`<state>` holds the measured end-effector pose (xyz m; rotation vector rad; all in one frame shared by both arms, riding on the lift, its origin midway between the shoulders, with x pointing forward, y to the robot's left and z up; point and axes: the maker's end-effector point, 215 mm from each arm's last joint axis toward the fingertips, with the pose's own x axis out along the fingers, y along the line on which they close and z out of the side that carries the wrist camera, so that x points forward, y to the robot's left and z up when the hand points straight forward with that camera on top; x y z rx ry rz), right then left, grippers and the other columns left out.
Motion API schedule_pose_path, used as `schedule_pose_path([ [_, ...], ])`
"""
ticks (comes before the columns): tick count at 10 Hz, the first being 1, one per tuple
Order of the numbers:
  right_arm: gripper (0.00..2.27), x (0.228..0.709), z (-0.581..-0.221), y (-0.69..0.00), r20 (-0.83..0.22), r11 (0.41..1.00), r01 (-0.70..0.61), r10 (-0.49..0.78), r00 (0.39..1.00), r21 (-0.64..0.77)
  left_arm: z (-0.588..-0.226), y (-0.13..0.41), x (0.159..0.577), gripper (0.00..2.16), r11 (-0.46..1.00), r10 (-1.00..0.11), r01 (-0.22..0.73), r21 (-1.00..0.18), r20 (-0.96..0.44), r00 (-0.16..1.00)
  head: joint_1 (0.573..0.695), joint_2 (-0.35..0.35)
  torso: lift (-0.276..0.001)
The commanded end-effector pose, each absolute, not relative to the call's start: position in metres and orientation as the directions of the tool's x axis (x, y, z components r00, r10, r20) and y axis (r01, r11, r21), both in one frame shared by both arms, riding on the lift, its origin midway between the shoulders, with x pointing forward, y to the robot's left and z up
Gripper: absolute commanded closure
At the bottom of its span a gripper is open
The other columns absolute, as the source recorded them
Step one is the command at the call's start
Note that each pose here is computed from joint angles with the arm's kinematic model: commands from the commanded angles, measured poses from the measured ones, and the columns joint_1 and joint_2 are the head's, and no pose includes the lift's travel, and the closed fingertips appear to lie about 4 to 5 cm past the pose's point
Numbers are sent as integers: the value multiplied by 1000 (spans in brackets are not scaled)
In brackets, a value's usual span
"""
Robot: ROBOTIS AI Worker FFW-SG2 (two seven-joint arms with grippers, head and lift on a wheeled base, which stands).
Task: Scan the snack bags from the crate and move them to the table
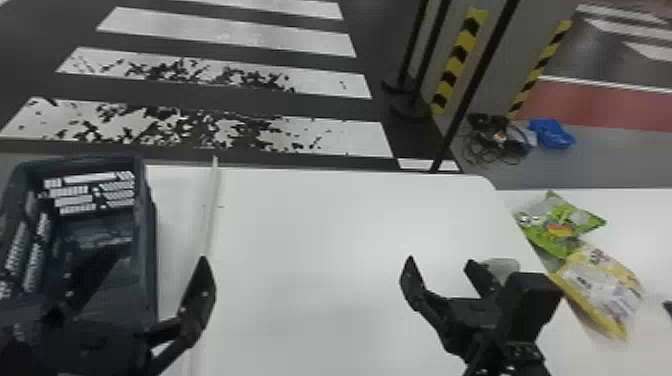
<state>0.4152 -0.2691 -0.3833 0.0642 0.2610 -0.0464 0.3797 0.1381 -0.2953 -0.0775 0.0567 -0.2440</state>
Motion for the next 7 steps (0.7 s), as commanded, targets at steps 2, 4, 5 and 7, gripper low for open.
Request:
schedule_pose_path([
  [2, 80, 391, -382, -248, -282, 998, 38, -22, 959, 51, -326, 108, 354, 9, 963, -271, 266, -53, -168, 948, 695, -188, -95],
  [4, 80, 365, -377, -252, -299, 998, 42, -28, 954, 39, -346, 112, 341, 9, 953, -301, 282, -110, -249, 921, 695, -218, -95],
  [5, 80, 351, -372, -256, -297, 999, 42, -31, 954, 29, -354, 118, 333, 9, 942, -329, 293, -164, -276, 903, 695, -226, -95],
  [7, 80, 332, -370, -257, -291, 999, 42, -34, 956, 23, -369, 126, 321, 9, 947, -315, 272, -172, -326, 891, 695, -235, -95],
])
